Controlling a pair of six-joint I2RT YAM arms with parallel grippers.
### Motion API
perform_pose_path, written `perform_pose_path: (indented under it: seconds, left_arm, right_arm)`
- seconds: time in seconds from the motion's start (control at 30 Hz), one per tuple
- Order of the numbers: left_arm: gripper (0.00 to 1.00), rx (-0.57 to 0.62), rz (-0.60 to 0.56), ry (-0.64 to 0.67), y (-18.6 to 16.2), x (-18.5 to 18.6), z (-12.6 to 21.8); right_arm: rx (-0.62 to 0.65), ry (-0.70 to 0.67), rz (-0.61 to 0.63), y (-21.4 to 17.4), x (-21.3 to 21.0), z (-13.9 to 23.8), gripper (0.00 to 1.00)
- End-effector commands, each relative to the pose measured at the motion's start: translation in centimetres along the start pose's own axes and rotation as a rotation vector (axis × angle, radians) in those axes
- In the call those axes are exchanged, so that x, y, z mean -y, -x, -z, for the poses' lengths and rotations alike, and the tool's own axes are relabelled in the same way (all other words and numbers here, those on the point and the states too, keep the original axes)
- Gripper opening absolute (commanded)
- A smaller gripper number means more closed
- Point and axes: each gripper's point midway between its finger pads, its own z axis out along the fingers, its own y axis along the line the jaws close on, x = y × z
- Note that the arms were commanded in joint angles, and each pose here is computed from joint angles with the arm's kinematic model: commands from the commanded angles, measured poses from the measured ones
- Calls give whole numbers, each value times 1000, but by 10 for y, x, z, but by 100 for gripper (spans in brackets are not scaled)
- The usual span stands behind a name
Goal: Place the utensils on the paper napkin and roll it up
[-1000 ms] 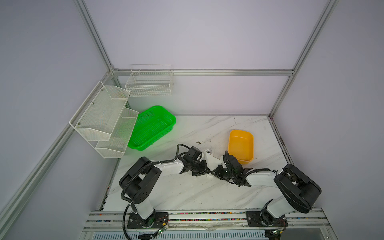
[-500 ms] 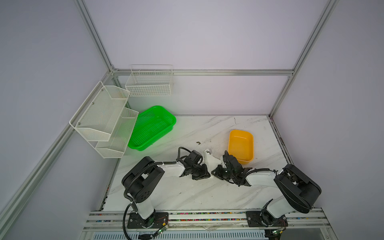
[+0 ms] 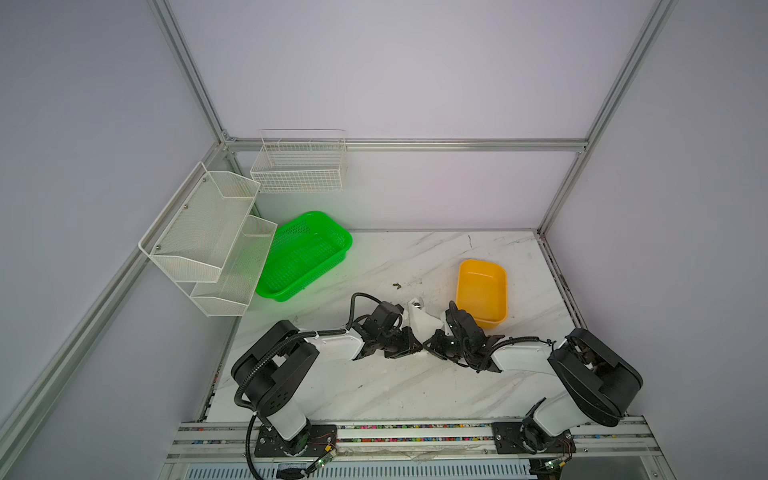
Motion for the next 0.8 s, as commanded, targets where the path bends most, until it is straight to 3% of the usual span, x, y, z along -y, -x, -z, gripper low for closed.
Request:
perform_pose_path:
  seconds: [0.0,0.3,0.5,0.6,0.77]
  left_arm:
    - [18,33,19,53,5,-16,-5]
    - [17,-26,51,80,-12,-33,-11]
    - [19,-26,23,19,-16,-14,1]
    - [22,20,-5,2,-6,-1,12]
    - [36,74,-29,34,20,7,19]
  right_arm:
    - [-47,-177,-38,-17,47,1,11]
    - [-48,-178,-36,-18,49,1,11]
    - [-45,-171,-10,-16,46,2,10]
    - [-54,-168,9,-17,45,2,10]
    - [-62,-161,23,-17,45,2,9]
